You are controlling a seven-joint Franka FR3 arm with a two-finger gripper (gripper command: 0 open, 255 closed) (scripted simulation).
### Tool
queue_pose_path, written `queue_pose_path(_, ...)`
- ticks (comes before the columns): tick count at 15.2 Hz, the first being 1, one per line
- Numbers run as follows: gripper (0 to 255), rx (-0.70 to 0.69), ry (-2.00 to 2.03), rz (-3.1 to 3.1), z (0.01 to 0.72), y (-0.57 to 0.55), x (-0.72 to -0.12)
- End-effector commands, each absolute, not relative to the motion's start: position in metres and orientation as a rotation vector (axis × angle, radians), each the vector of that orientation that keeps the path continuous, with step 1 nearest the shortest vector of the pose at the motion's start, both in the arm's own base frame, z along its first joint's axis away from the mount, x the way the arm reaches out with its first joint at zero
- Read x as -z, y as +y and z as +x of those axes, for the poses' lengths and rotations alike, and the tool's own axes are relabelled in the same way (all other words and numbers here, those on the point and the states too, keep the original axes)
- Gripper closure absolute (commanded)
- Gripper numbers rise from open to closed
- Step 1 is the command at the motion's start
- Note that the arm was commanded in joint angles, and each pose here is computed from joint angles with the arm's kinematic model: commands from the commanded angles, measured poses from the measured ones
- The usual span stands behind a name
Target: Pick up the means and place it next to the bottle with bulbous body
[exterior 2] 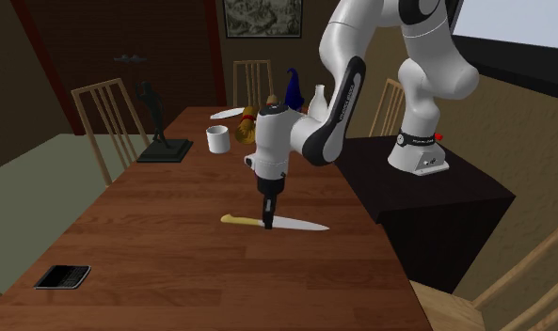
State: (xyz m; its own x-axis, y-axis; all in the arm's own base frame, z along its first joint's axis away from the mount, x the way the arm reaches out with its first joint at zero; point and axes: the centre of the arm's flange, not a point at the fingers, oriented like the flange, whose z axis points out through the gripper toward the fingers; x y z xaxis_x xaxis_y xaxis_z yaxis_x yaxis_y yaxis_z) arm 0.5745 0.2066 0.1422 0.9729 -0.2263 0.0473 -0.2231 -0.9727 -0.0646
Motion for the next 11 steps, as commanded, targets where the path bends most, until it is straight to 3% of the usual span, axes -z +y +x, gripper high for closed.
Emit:
queue_pose_path(1,255,0.083,0.349,-3.062,0.576,0.206,-0.153)
queue_pose_path(11,255,0.083,0.349,-3.062,0.576,0.206,-0.206)
